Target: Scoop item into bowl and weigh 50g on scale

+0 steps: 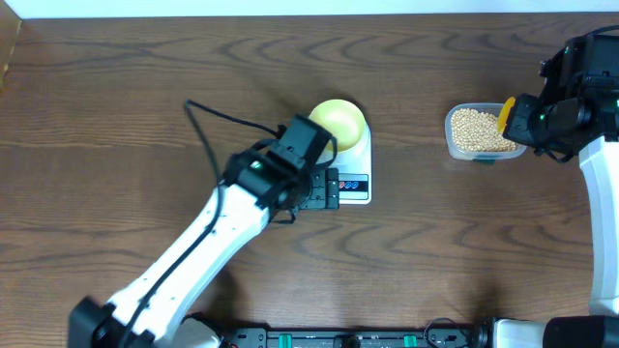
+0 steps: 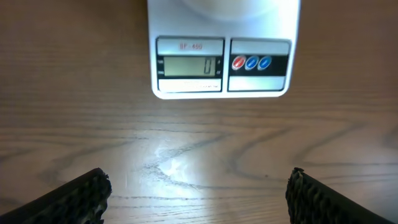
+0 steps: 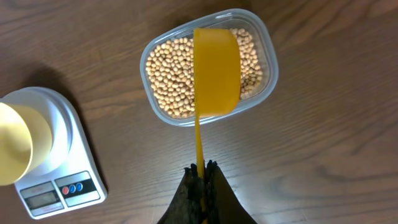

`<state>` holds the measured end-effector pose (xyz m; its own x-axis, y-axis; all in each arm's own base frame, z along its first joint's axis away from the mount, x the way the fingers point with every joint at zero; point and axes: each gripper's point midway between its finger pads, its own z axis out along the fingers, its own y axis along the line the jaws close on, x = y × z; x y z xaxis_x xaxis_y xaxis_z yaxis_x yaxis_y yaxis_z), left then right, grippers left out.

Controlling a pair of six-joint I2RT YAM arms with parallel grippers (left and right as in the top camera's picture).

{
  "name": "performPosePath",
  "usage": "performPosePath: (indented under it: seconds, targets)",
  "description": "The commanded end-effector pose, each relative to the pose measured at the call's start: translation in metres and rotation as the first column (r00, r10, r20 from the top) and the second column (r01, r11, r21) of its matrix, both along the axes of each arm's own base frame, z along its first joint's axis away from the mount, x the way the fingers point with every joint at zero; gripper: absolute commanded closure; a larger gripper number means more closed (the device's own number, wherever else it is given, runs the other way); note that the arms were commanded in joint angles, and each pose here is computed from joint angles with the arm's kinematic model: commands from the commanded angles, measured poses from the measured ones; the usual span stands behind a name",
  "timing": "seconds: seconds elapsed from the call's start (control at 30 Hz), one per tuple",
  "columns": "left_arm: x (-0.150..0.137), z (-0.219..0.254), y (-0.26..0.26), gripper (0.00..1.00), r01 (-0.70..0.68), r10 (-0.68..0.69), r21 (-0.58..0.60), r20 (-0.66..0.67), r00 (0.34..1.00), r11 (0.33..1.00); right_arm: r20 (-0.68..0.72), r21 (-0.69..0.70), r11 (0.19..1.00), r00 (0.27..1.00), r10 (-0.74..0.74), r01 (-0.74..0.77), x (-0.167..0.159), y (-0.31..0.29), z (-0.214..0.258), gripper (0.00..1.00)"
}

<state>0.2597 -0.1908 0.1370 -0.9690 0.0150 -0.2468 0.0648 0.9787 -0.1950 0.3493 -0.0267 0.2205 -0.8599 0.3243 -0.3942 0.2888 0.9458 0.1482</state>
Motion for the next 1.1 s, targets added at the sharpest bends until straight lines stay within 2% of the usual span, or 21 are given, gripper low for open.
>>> performPosePath:
  seconds: [0.0,0.13,0.53,0.77,1.07]
  targets:
    - [0.005,-0.022,0.000,0.07,0.029,-0.028,0.084,-0.017,0.999,0.996,0.031,0.031,0.999,0.999,0.029,-0.030,0.003,0.006,0.009,0.99]
    - [0.017,-0.043,-0.001,0.07,0.021,-0.018,0.133,-0.021,1.000,0.991,0.031,0.023,0.999,0.998,0.046,-0.047,0.002,0.006,0.009,0.99]
    - [0.043,-0.078,-0.020,0.02,0.010,-0.009,0.120,-0.002,1.000,0.993,0.026,0.025,0.999,0.999,0.046,-0.047,0.001,0.006,0.009,0.99]
    - [0.037,-0.076,-0.025,0.02,-0.024,0.027,0.073,-0.035,0.999,0.997,0.026,0.019,0.998,0.998,0.056,-0.057,0.001,0.006,0.009,0.99]
    - [0.033,-0.045,-0.022,0.02,-0.034,0.033,0.031,0.016,0.999,0.999,0.016,0.012,0.997,0.997,0.073,-0.074,-0.001,0.006,0.007,0.99]
